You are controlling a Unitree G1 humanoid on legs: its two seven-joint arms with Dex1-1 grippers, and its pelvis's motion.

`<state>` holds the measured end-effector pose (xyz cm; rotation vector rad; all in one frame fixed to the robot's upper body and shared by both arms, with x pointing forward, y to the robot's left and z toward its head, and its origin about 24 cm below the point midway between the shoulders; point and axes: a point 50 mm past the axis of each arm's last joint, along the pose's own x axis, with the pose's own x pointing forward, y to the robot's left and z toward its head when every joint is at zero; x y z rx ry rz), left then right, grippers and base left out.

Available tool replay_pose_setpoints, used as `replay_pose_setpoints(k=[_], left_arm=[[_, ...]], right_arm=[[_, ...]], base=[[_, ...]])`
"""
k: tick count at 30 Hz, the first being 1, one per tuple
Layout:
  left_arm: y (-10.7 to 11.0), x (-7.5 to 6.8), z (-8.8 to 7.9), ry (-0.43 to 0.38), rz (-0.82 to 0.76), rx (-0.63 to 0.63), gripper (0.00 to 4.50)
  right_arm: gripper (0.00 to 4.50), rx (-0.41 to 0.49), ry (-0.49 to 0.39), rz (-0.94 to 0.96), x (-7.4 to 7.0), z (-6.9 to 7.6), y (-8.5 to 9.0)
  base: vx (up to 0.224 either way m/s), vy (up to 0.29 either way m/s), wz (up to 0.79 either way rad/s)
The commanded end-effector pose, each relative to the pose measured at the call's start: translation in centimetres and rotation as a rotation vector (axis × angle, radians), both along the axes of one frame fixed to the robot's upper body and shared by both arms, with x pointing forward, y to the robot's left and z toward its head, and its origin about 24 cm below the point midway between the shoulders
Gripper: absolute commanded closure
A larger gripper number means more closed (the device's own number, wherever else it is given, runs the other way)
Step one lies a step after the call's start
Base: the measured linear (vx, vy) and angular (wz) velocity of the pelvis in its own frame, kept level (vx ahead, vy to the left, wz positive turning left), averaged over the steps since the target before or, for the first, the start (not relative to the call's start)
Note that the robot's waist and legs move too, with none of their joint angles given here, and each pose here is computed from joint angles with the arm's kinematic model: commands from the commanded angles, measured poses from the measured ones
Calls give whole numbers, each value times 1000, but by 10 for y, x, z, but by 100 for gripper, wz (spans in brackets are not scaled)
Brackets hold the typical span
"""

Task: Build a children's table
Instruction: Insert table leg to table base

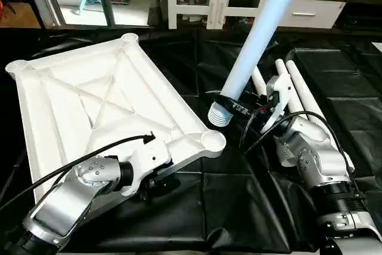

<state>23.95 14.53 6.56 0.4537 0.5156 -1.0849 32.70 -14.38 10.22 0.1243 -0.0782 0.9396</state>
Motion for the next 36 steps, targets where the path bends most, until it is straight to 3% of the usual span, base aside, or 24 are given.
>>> replay_pose_setpoints(k=[1,19,24,31,36], left_arm=[[0,-1,-3,10,13,-30,268],[3,-6,-15,-28,-5,-22,411],[1,-10,-19,-23,-27,-61,449],[4,-17,-28,-16,-88,-7,449],[5,-21,-30,0,-187,-9,449]], right_arm=[[262,7,-38,-3,2,7,-1],[262,30,-36,28,-1,6,4],[262,-2,-25,76,-8,-6,4],[262,-14,-21,94,-12,-11,0],[262,23,-2,214,-20,-14,-2]], base=[[0,0,0],[0,0,0],[0,0,0],[0,0,0],[0,0,0]])
